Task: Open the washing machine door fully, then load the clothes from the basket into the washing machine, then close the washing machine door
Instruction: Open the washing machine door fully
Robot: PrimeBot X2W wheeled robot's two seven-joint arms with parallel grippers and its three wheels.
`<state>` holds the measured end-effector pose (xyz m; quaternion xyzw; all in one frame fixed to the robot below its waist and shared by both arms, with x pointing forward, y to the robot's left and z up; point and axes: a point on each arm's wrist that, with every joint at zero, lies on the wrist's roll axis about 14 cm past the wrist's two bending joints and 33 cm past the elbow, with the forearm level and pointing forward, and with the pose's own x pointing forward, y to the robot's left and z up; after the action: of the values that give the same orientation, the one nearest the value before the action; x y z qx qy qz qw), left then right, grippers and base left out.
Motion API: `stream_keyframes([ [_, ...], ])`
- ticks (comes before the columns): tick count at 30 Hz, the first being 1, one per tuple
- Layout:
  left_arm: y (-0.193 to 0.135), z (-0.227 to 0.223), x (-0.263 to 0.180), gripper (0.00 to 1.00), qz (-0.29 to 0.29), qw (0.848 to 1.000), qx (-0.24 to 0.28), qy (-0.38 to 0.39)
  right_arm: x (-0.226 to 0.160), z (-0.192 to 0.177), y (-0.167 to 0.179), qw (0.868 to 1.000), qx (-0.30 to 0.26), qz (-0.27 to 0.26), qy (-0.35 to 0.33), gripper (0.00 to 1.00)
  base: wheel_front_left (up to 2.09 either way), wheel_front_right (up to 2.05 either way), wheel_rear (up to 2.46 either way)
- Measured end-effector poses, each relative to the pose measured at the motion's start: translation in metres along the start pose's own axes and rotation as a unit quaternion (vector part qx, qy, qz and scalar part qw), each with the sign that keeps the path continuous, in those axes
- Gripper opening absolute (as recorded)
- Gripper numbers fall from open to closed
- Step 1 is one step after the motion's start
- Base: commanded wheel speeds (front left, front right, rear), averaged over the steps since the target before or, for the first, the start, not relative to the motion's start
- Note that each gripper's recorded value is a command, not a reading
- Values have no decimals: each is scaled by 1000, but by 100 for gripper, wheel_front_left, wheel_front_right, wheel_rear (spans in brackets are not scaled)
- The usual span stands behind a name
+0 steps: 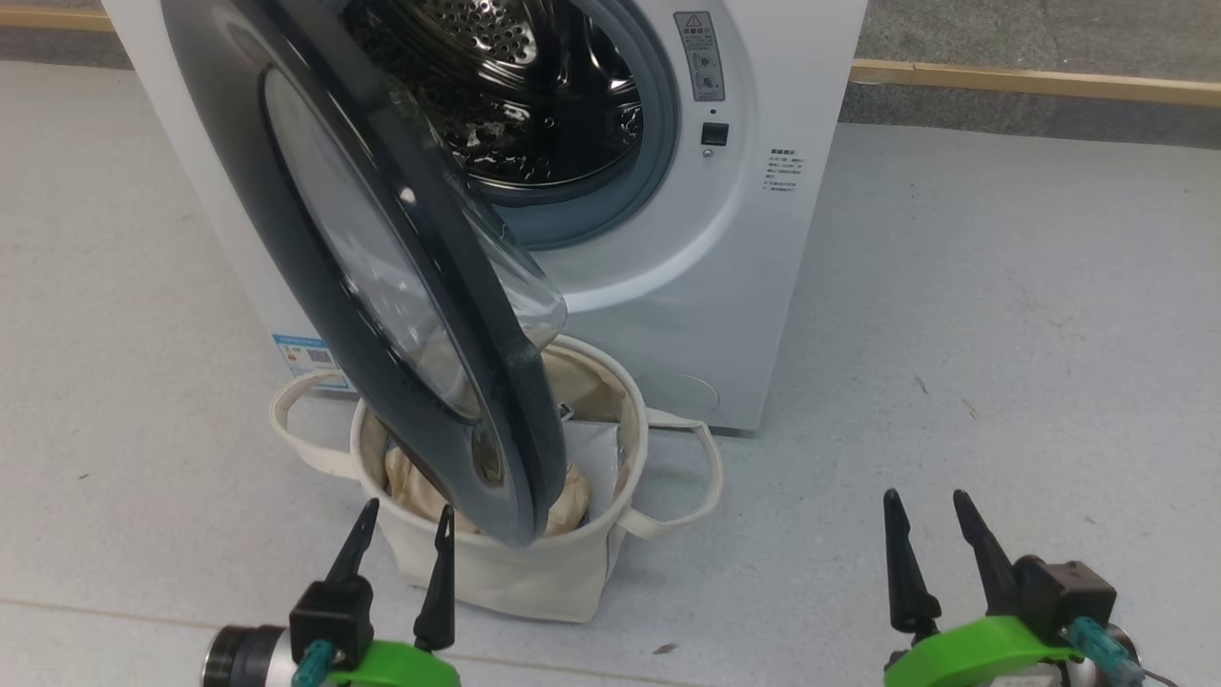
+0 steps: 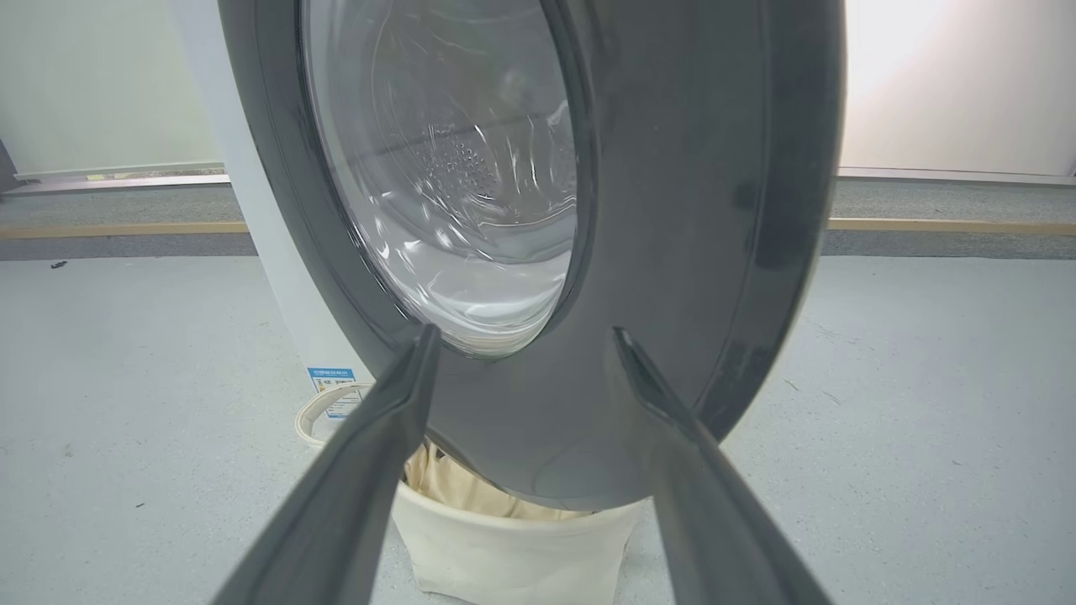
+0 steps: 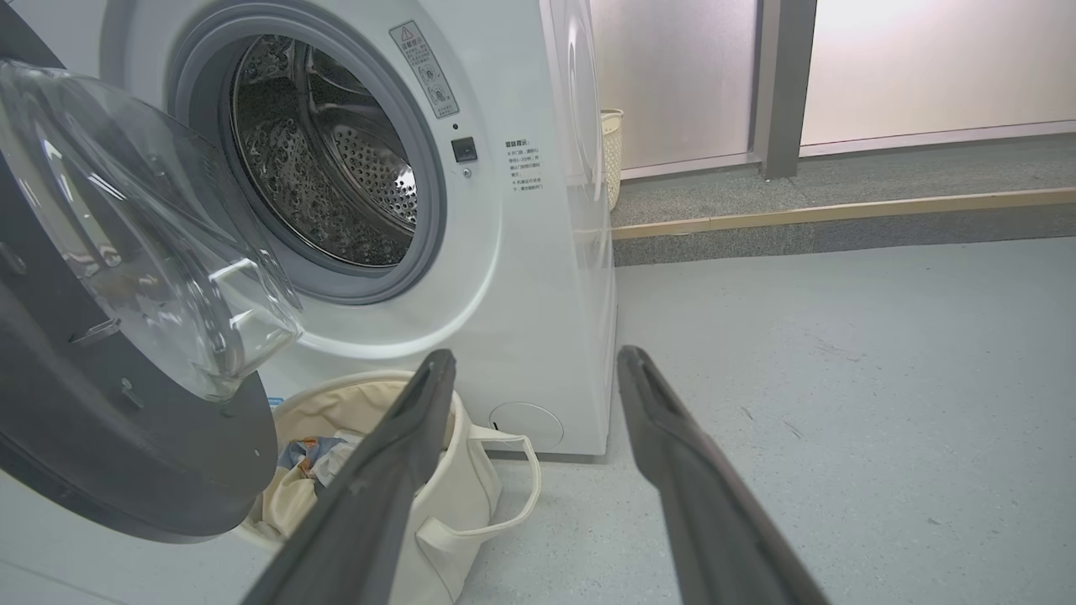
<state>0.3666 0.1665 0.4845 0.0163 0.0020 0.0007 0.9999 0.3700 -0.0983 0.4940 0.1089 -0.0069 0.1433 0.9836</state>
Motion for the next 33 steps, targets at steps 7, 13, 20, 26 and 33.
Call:
stream_keyframes([
  [7, 2, 1, 0, 100, 4, 1000, 0, -1, 2, 0, 0, 1000, 2, 0, 1, 100, 0, 0, 0],
  [13, 6, 8, 1, 100, 9, 1000, -1, -12, 2, -3, 1, 1000, 5, 2, 4, 100, 0, 0, 0],
  [20, 8, 13, 1, 100, 11, 1000, 1, -21, 2, -5, 1, 1000, 6, 2, 8, 100, 0, 0, 0],
  [26, 12, 52, 5, 100, 19, 996, -5, -81, 3, -7, 1, 1000, 7, 1, 11, 100, 0, 0, 0],
  [33, -7, 124, 1, 100, -22, 981, -25, -193, 3, -8, 0, 1000, 7, -1, 12, 100, 0, 0, 0],
])
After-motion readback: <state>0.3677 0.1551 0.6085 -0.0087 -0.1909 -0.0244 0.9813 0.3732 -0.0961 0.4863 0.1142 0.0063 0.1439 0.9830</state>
